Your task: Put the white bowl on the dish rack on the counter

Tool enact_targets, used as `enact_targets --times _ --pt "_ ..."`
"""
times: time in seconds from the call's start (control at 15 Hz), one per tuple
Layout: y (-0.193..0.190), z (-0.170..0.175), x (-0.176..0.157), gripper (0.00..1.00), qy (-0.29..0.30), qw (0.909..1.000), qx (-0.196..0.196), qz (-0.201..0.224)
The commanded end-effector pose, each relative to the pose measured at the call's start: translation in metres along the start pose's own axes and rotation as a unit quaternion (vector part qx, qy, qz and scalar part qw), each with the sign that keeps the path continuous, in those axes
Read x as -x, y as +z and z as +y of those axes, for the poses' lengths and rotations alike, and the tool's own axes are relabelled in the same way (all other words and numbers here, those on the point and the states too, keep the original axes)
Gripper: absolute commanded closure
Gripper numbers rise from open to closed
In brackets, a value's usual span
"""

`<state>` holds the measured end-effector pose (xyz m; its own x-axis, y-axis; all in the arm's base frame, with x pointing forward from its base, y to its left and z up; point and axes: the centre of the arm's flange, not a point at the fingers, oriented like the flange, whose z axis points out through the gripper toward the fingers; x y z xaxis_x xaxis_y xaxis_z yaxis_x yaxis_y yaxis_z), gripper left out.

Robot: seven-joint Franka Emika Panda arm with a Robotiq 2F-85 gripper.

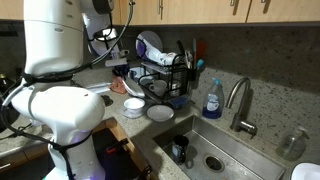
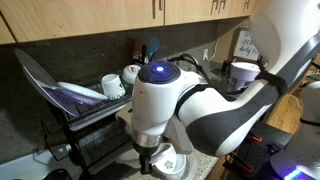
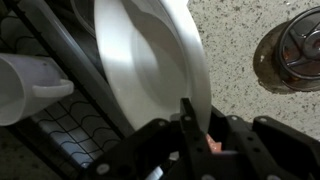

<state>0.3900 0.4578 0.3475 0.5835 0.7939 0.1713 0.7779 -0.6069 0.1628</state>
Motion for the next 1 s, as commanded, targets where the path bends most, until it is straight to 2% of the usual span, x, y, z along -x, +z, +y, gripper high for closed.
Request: enact_targets --times 0.0,0.53,0.93 --pt "-0.007 -0.006 -0.018 0.96 -0.038 0.9986 -0.019 0.032" --pt "0.021 -0.012 -0.031 0.96 -0.096 0.9913 -0.073 0.054" --pt "0.035 -0.012 -0.041 0.96 -0.129 0.9867 -0.082 0.055"
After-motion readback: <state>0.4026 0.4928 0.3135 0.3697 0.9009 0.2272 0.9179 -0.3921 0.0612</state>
